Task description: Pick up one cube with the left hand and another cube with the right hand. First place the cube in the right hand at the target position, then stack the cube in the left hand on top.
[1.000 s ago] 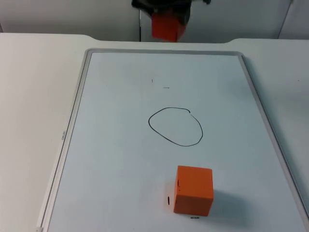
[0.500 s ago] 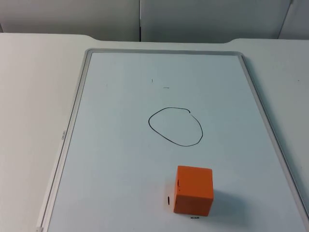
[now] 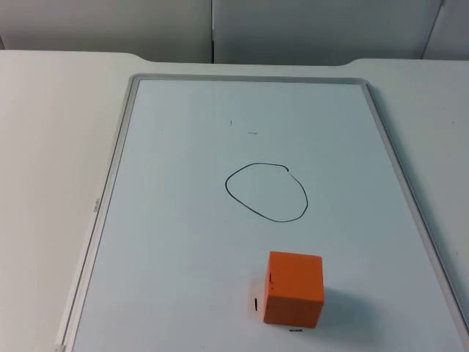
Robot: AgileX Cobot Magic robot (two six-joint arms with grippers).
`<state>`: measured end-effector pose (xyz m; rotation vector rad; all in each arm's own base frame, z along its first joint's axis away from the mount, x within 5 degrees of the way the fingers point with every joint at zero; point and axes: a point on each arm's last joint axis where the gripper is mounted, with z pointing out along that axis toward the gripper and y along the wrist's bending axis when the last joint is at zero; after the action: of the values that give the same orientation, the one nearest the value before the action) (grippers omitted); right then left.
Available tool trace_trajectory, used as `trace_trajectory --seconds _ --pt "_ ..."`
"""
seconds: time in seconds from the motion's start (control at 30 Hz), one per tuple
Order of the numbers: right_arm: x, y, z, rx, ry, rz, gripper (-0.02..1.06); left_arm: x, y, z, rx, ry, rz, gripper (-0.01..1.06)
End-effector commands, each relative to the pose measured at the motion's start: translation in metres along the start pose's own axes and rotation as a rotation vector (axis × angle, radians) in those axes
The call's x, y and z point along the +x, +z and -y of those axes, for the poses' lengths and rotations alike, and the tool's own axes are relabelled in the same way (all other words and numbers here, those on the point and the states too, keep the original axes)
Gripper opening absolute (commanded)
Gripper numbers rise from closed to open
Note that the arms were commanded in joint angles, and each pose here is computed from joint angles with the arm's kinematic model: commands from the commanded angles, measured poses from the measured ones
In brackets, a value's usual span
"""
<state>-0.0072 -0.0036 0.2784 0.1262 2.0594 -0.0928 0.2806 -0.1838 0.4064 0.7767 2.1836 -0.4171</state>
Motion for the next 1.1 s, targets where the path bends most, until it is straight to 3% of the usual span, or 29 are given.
trace_trajectory --seconds 0.0,0.07,0.1,0.17,0.4,0.6,0.83,1.07 --pt "0.0 0.001 0.0 0.003 0.003 0.007 1.04 0.022 -0.007 0.003 -0.016 -0.008 0.055 0.12" --pt "0.0 0.001 0.0 0.003 0.003 0.007 1.04 0.052 -0.014 0.005 -0.032 -0.033 0.084 0.12" --pt "0.0 0.001 0.0 0.003 0.003 0.007 1.04 0.052 -0.014 0.005 -0.032 -0.033 0.084 0.12" --pt "0.0 0.001 0.0 0.003 0.003 0.007 1.04 0.087 -0.015 0.006 -0.044 -0.064 0.079 0.12" --pt "0.0 0.001 -0.001 -0.002 -0.003 0.006 1.04 0.161 -0.028 0.007 -0.108 -0.107 0.007 0.11" --pt "0.0 -0.001 -0.009 -0.092 -0.066 0.015 1.04 0.187 -0.054 0.004 -0.203 -0.149 0.027 0.11" --pt "-0.002 -0.005 -0.022 -0.235 -0.108 0.038 1.04 0.197 -0.083 0.007 -0.227 -0.162 0.052 0.11" --pt "-0.033 0.009 -0.039 -0.428 -0.274 0.02 1.04 0.207 -0.092 0.005 -0.278 -0.164 0.067 0.11"
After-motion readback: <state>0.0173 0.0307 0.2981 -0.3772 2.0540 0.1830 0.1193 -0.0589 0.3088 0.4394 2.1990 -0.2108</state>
